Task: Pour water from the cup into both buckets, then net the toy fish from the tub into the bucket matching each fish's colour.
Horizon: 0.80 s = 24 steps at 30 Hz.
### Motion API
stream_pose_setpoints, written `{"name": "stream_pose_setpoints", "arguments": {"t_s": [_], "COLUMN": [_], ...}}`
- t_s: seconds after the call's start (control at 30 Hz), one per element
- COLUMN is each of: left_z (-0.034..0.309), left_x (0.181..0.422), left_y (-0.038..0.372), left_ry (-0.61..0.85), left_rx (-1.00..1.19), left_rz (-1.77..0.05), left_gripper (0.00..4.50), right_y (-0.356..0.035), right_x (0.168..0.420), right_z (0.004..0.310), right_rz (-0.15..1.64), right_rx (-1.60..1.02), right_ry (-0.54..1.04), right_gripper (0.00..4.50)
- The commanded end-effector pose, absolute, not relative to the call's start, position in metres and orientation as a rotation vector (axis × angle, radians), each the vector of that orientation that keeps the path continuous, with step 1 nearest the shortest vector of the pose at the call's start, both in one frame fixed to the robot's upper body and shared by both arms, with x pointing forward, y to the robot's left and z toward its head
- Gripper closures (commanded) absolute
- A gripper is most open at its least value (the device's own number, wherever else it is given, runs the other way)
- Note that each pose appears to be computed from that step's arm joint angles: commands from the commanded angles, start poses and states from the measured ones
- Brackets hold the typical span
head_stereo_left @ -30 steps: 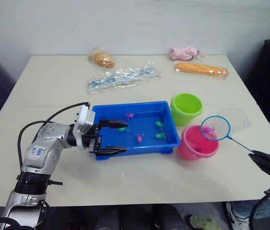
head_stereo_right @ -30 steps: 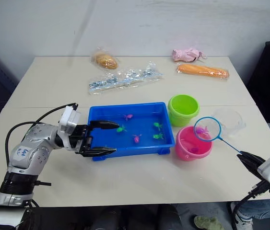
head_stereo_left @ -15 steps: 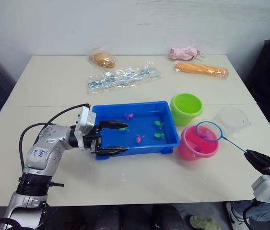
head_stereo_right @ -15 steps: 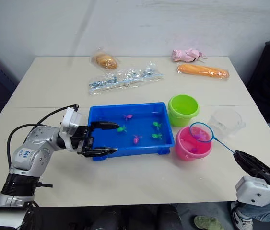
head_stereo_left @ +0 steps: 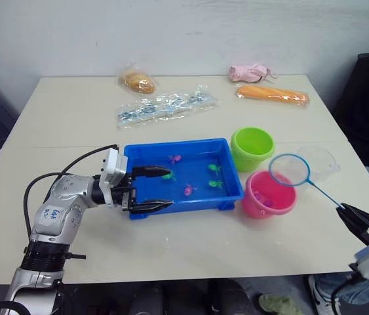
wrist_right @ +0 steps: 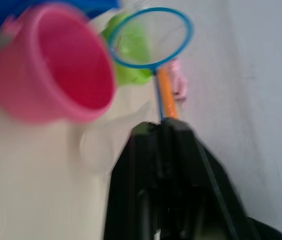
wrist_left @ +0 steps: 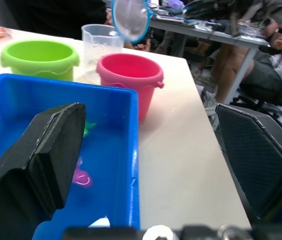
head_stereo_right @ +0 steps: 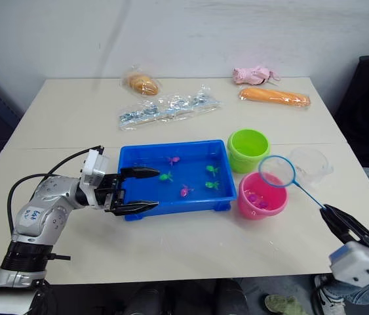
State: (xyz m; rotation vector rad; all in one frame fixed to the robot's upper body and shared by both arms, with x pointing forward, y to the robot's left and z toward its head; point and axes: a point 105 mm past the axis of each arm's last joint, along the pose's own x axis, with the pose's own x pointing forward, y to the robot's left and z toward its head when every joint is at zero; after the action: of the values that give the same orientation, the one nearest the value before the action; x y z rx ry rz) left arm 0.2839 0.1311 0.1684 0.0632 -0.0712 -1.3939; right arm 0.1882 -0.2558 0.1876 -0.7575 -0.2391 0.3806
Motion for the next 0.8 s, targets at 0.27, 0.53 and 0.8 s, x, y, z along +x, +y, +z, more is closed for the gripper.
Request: {"name": "stream_pose_setpoints", "arguments": {"t_s": [0.27, 0.53, 0.8], "left_z": [0.174, 0.171, 0.165], "left_x": [0.277, 0.260, 0.251], "left_y": [0.208, 0.218, 0.199], "left_ry": [-0.052, -0.029, -0.021], "left_rx": [0.090, 0.169, 0.197], "left_rz": [-1.090, -1.021, -1.053], "left_gripper": [0.03, 0.03, 0.03], "right_y": [-0.159, -0.153, -0.150], "right_x": [0.242, 0.288, 0.317], "right_z": [0.189, 0.178, 0.162], "right_rz": [0.862, 0.925, 0.996], "right_rx": [-0.354, -0.782, -0.983], "right_ry": [0.000, 0.035, 0.060], "right_gripper": [4.50, 4.50, 4.50]}}
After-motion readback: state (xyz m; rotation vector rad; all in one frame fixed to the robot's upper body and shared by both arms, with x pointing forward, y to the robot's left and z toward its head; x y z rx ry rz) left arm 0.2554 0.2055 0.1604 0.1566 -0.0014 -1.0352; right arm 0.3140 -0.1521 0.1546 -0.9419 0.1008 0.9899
